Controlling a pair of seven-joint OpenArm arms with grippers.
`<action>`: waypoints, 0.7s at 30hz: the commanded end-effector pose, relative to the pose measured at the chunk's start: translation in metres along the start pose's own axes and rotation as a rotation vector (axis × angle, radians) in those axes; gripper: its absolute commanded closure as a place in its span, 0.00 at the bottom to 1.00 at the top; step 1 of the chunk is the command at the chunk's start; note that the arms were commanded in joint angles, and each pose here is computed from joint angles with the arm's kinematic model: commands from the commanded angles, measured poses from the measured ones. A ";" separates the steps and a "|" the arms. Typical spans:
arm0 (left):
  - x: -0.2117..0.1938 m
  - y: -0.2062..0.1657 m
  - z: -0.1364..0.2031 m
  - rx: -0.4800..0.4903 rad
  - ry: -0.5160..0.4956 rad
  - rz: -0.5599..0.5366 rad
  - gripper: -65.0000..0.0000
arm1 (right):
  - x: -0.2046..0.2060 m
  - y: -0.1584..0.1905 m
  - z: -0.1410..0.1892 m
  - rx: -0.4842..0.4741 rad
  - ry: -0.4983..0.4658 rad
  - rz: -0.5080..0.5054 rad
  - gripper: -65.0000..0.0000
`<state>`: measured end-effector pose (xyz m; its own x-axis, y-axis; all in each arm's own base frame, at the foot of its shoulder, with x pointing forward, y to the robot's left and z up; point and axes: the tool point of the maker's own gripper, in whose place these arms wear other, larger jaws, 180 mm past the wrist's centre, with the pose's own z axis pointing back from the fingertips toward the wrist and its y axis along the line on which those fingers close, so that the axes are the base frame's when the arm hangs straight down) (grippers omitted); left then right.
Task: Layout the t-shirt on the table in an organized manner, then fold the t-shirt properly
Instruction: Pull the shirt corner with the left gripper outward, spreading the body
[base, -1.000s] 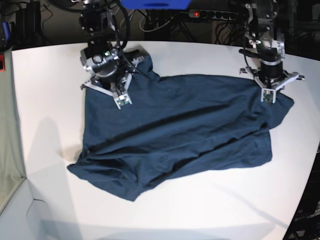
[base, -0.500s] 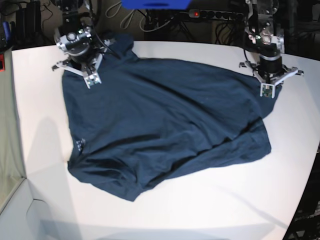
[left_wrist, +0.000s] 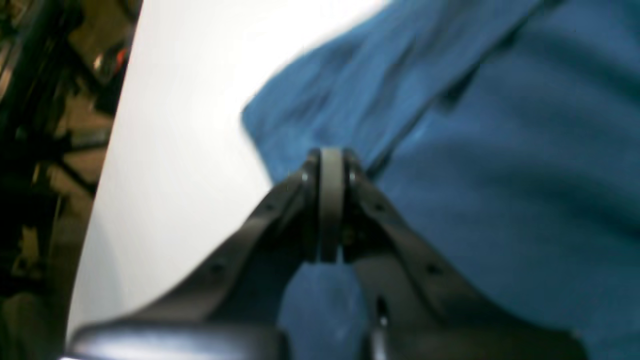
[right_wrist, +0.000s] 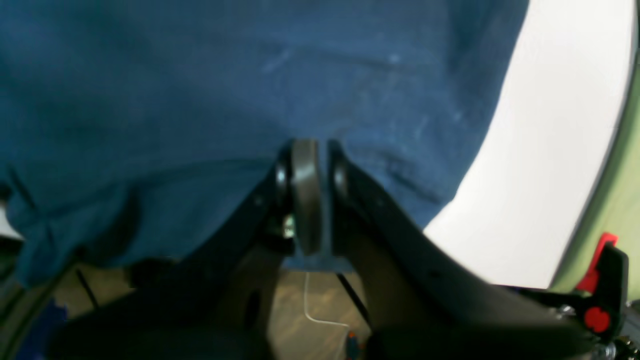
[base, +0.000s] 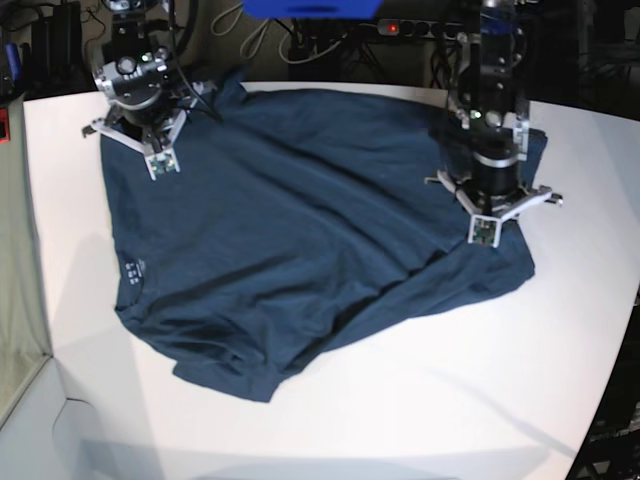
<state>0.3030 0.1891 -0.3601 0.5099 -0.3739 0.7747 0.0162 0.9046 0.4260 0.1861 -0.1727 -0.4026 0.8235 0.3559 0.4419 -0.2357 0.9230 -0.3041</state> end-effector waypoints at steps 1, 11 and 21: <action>0.005 0.003 -0.004 0.018 -0.014 -0.006 0.99 | 0.007 -0.002 0.003 -0.008 -0.028 -0.002 0.92; -0.040 -0.009 -0.056 -0.013 0.139 -0.024 0.99 | 0.009 -0.004 0.001 -0.012 -0.031 -0.004 0.92; 0.047 0.043 -0.106 0.085 0.004 -0.017 0.99 | -0.018 -0.008 -0.027 0.002 0.039 0.042 0.92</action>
<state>0.4107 0.2272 -0.3703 0.5462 -0.3755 0.7488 -0.0225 0.8870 0.4613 0.1898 -0.1881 -0.4302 0.8236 0.3922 0.4096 -0.2743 0.9077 -0.3177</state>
